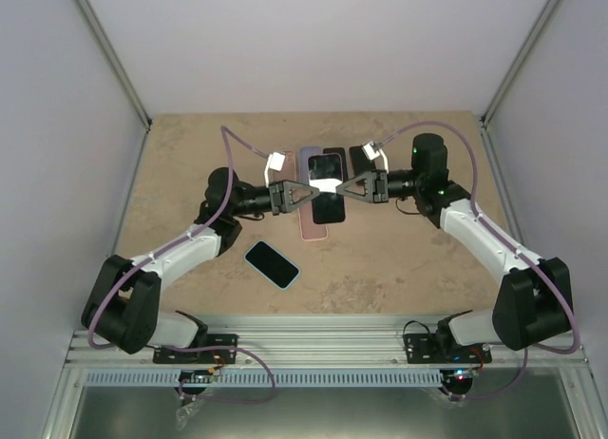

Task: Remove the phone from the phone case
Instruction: Place the phone at the center of the board.

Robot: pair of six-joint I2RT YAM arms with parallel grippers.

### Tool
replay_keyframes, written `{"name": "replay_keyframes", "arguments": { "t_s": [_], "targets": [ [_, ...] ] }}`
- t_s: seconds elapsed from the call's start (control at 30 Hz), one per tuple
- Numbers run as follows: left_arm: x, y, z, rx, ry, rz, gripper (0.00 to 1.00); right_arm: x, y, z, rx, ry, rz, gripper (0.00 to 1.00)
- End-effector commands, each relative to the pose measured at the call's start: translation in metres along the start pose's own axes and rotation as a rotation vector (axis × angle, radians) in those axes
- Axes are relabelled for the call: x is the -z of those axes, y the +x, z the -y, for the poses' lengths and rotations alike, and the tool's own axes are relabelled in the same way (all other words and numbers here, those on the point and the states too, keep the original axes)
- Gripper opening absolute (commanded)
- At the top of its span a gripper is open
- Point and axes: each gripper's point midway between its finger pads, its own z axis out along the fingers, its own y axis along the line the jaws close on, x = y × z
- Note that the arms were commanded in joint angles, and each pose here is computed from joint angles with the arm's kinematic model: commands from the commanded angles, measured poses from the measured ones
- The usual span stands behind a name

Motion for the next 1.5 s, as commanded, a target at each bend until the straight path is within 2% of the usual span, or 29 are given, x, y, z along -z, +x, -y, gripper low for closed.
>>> {"name": "replay_keyframes", "arguments": {
  "t_s": [0.0, 0.03, 0.07, 0.13, 0.2, 0.23, 0.7, 1.0, 1.47],
  "targets": [
    [-0.006, -0.014, 0.006, -0.086, -0.009, 0.019, 0.10, 0.006, 0.000, 0.006, -0.047, -0.002, 0.016, 0.01],
    [-0.006, -0.014, 0.002, -0.091, -0.029, 0.012, 0.30, 0.010, 0.000, 0.010, -0.059, 0.010, 0.026, 0.00],
    [-0.006, -0.015, -0.002, -0.095, -0.049, 0.006, 0.43, 0.014, 0.002, 0.015, -0.076, 0.020, 0.033, 0.01],
    [-0.006, -0.014, -0.010, -0.101, -0.093, -0.009, 0.63, 0.022, 0.004, 0.026, -0.103, 0.045, 0.044, 0.01],
    [-0.004, -0.017, -0.016, -0.113, -0.135, -0.011, 0.89, 0.029, 0.008, 0.039, -0.114, 0.088, 0.052, 0.01],
    [-0.003, -0.018, -0.019, -0.117, -0.152, -0.009, 0.97, 0.033, 0.011, 0.046, -0.118, 0.112, 0.056, 0.01],
    [0.017, -0.037, -0.044, -0.158, -0.336, 0.030, 0.99, 0.043, 0.039, 0.149, -0.191, 0.343, -0.025, 0.00],
    [0.019, -0.040, -0.047, -0.156, -0.354, 0.039, 0.99, 0.038, 0.050, 0.200, -0.284, 0.394, -0.085, 0.01],
    [0.023, -0.043, -0.052, -0.138, -0.367, 0.055, 0.99, 0.030, 0.062, 0.239, -0.381, 0.376, -0.121, 0.01]
  ]
}}
